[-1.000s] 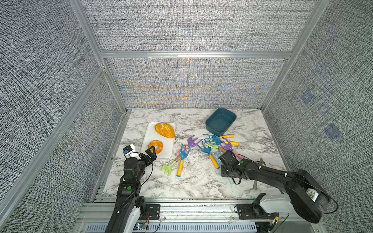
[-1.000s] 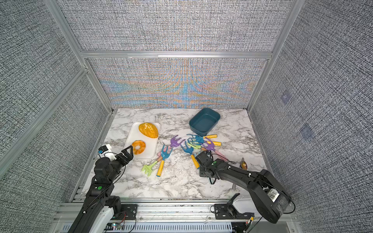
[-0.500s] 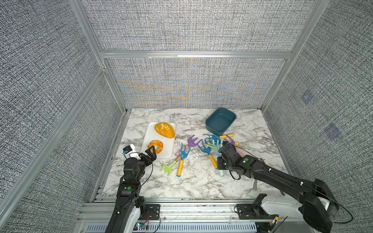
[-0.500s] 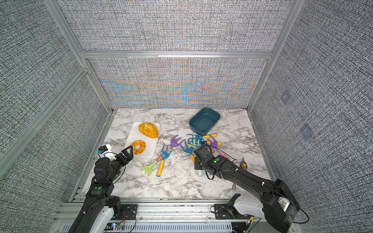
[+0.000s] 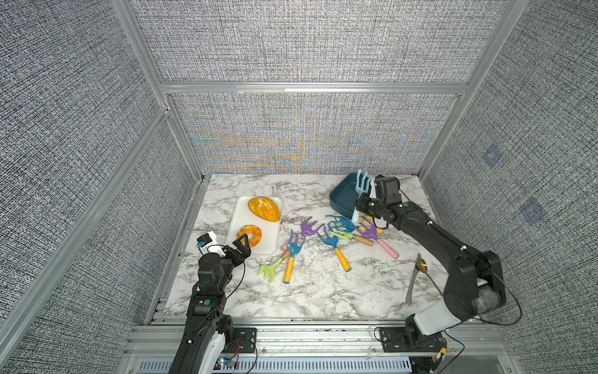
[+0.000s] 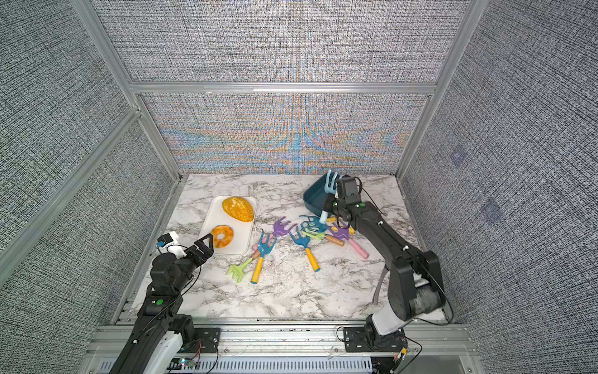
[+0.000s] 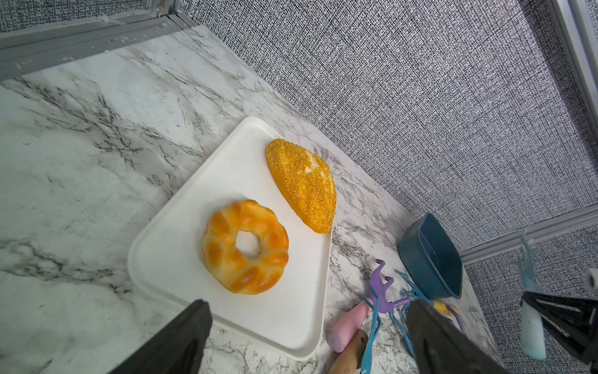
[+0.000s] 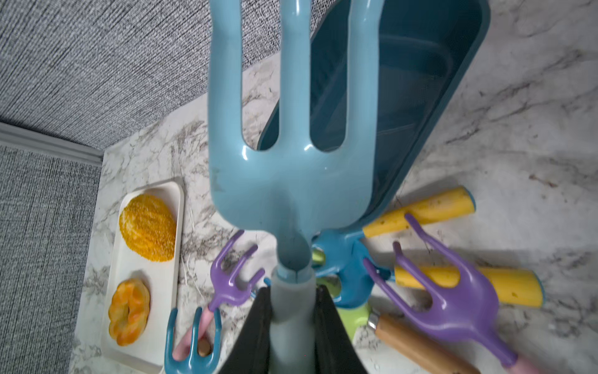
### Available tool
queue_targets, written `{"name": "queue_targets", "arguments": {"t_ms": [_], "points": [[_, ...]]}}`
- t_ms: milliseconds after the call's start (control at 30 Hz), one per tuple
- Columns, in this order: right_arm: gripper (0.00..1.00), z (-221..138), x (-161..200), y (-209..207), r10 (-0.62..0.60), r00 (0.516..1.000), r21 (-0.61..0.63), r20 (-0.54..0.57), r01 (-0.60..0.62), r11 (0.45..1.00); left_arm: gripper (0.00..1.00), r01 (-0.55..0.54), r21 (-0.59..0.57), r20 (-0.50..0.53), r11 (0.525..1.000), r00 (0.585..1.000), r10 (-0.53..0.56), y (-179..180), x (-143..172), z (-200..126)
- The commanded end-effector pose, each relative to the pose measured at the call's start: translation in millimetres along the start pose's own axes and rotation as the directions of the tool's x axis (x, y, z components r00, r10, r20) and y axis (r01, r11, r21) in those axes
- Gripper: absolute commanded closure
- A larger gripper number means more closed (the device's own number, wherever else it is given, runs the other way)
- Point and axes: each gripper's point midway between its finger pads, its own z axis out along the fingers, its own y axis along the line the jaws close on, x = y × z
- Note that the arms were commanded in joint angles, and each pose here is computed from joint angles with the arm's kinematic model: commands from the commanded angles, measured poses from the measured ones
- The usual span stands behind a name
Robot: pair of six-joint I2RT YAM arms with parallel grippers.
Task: Put the rake into the storage box
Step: Move the storage box to the center of the board, then place the rake in the storage box.
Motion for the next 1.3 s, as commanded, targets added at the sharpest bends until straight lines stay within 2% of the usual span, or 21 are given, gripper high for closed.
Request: {"name": "queue_targets", "arguments": {"t_ms": [0,200,367,700,933,967,1033,1100,1133,1267], "points": [[1.00,25,-24,-5,0.030,1.000,0.003,-0.003,-0.030,1.000,0.01,-0.012,0.010,0.002,1.000,1.000,0.012,-4,-2,0],[1.00,84,-41,-22,0.079,0.996,0.062,-0.050,-0.076,0.995,0.01,-0.016,0.013,-0.009,1.000,1.000,0.016,-5,-1,1],[1.00,121,-24,-32,0.097,0.988,0.096,-0.123,-0.086,0.992,0.01,-0.017,0.016,-0.021,1.000,1.000,0.017,-6,0,3],[1.00,126,43,-21,0.085,0.974,0.076,-0.209,-0.070,0.995,0.01,-0.019,0.020,-0.033,1.000,0.999,0.020,-6,2,5],[1.00,122,51,-17,0.066,0.972,0.059,-0.226,-0.054,0.997,0.01,-0.033,0.041,-0.064,0.999,0.997,0.036,-12,4,8],[0.88,121,49,-16,0.060,0.972,0.055,-0.225,-0.049,0.997,0.01,-0.039,0.046,-0.069,0.998,0.997,0.042,-14,5,8],[0.51,114,41,-12,0.037,0.976,0.035,-0.213,-0.030,0.999,0.01,-0.052,0.052,-0.084,0.997,0.995,0.056,-16,7,9],[0.32,103,32,-7,0.015,0.982,0.021,-0.188,-0.011,1.000,0.01,-0.063,0.055,-0.097,0.997,0.993,0.068,-18,8,10],[0.25,97,27,-4,0.005,0.985,0.014,-0.174,-0.002,1.000,0.01,-0.071,0.060,-0.103,0.996,0.992,0.077,-20,9,11],[0.14,66,11,8,-0.039,0.992,-0.024,-0.117,0.036,0.999,0.01,-0.101,0.068,-0.144,0.993,0.984,0.109,-27,16,13]]}}
